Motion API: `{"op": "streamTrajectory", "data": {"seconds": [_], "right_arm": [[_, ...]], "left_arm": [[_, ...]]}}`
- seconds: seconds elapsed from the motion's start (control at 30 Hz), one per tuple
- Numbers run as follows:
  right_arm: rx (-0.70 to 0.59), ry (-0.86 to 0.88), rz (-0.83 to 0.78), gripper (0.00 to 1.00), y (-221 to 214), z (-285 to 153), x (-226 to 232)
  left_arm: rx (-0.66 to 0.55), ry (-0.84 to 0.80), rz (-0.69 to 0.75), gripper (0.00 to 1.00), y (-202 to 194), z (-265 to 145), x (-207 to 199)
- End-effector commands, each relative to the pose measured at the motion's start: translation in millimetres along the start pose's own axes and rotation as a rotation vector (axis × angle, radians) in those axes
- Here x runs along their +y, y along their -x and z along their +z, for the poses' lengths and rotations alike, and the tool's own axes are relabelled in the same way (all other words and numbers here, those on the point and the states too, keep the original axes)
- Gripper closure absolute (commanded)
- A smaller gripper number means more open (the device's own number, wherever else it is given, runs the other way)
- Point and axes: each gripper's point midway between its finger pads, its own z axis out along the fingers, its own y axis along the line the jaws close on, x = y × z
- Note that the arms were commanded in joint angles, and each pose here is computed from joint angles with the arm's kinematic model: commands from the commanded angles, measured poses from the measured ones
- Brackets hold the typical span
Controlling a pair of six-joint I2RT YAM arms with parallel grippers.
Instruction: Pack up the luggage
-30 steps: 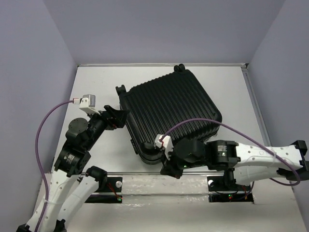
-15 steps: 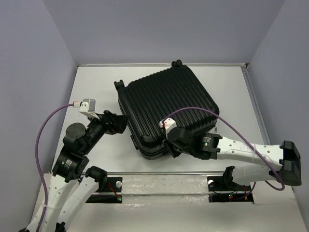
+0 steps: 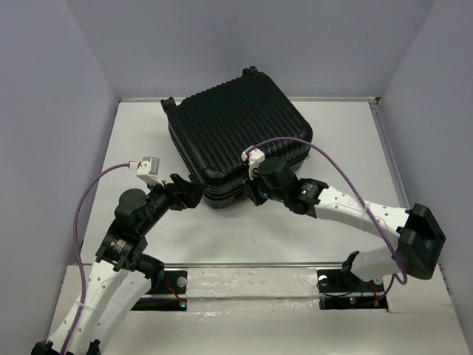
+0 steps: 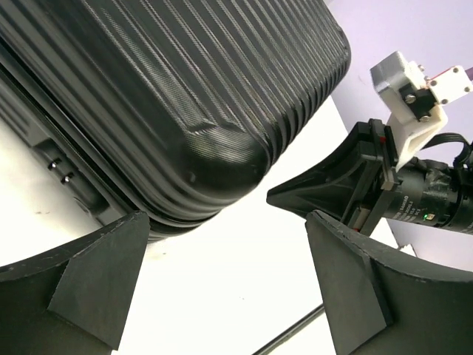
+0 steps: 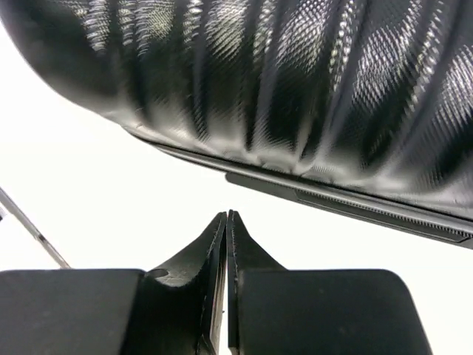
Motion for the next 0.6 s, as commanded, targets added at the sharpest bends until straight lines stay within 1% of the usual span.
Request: {"op": "streamTrajectory", "data": {"seconds": [0.0, 0.03, 0.07, 0.13, 0.17, 0.2, 0.23, 0.27, 0.3, 0.33, 0.4, 0.43, 0.47, 0.53, 0.57], "right_arm": [[-0.118, 0.117, 0.004, 0.89, 27, -6, 10], [-0.118, 0.124, 0.01, 0.86, 15, -13, 9], [-0.14, 0.106, 0.05, 0.79, 15, -17, -4], [-0.17, 0.091, 0.11, 0.72, 7, -28, -24], [-0.189, 0.077, 0.146, 0.65, -5, -37, -37], [-0.247, 0.02, 0.221, 0.63, 2, -43, -70], [-0.252, 0.005, 0.286, 0.63, -8, -47, -85], [-0.267, -0.023, 0.315, 0.63, -10, -50, -104], [-0.301, -0.051, 0.376, 0.63, -8, -53, -123], [-0.327, -0.129, 0.44, 0.63, -11, -59, -158], [-0.348, -0.191, 0.508, 0.63, -17, -61, -187], [-0.366, -0.245, 0.541, 0.63, -22, -67, -210], [-0.395, -0.252, 0.547, 0.63, -20, -68, -220], [-0.386, -0.306, 0.589, 0.63, -36, -64, -249], [-0.383, -0.265, 0.582, 0.63, -37, -60, -250]], "left_arm": [[-0.051, -0.033, 0.008, 0.01, 13, 5, -8], [-0.048, -0.031, 0.014, 0.01, 13, 4, -7], [-0.05, -0.025, 0.015, 0.01, 13, 3, -6], [-0.046, -0.01, 0.018, 0.01, 9, 2, -2], [-0.048, -0.006, 0.013, 0.01, 8, 2, 0], [-0.054, -0.005, 0.009, 0.01, 6, 2, 2], [-0.053, -0.01, -0.006, 0.01, 6, 2, 1], [-0.053, -0.016, -0.013, 0.01, 6, 3, 0], [-0.055, -0.024, -0.018, 0.01, 7, 3, -2], [-0.06, -0.029, -0.019, 0.01, 9, 3, -4], [-0.07, -0.019, -0.013, 0.01, 12, 3, -3], [-0.07, -0.016, -0.01, 0.01, 14, 2, -4], [-0.077, -0.009, -0.003, 0.01, 16, 3, -3], [-0.084, 0.0, 0.002, 0.01, 18, 2, -2], [-0.085, 0.007, 0.004, 0.01, 19, 3, -1]]}}
